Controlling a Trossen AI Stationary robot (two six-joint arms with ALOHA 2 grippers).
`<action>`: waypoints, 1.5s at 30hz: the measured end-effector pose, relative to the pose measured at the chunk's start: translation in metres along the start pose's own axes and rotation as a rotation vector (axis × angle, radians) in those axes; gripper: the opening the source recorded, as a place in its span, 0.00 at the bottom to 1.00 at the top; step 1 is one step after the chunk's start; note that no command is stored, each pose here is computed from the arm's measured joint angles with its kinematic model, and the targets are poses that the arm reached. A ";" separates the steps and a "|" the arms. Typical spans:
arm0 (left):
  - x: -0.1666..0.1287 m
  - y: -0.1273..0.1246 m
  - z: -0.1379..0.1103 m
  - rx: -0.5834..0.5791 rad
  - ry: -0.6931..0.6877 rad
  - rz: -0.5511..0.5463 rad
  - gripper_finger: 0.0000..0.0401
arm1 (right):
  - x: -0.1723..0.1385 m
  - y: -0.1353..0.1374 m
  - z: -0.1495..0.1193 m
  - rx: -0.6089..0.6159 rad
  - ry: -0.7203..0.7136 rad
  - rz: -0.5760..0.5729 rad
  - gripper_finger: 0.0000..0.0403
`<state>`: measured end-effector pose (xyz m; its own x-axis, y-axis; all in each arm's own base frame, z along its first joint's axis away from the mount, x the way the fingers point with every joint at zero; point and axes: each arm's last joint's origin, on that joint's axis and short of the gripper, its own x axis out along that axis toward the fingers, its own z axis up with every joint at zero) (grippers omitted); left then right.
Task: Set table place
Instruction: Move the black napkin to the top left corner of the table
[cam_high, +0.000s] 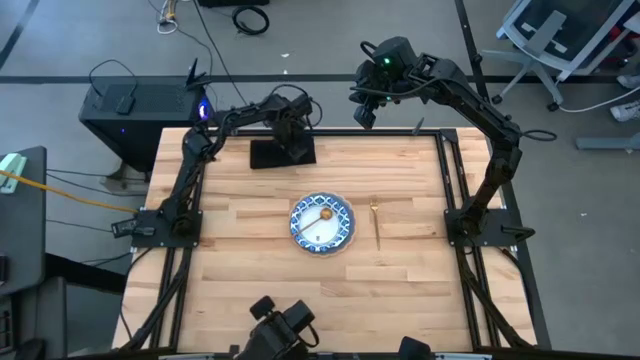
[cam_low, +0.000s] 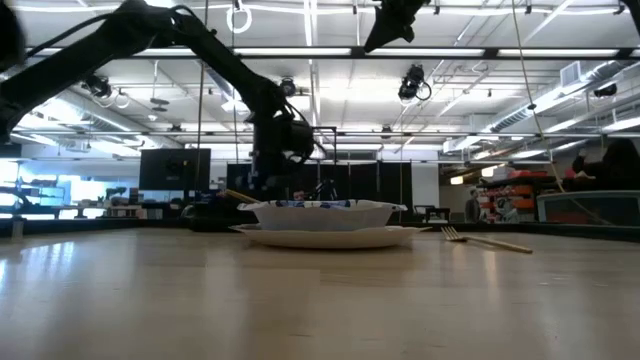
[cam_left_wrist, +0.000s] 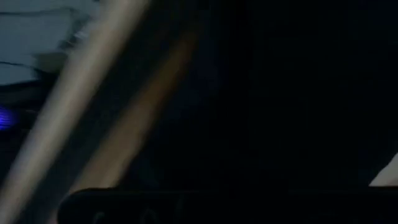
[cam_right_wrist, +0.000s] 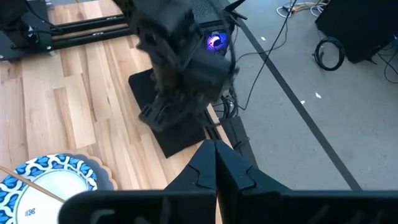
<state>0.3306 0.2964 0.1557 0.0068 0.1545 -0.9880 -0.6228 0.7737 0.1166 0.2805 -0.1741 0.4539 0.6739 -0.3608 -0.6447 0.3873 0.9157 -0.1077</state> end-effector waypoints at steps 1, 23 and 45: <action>-0.008 0.002 0.001 -0.007 -0.020 0.024 0.01 | 0.000 0.000 0.000 0.000 0.000 0.000 0.00; -0.001 -0.059 -0.003 0.161 -0.061 -0.078 0.01 | 0.000 0.000 -0.001 0.000 0.007 0.001 0.00; 0.021 -0.012 -0.049 0.095 0.305 0.099 0.01 | 0.000 0.000 -0.001 -0.019 0.007 0.002 0.00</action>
<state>0.2996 0.2599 0.1283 -0.2936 0.0521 -0.9545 -0.5330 0.8200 0.2087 0.2801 -0.1739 0.4534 0.6700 -0.3582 -0.6502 0.3741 0.9194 -0.1211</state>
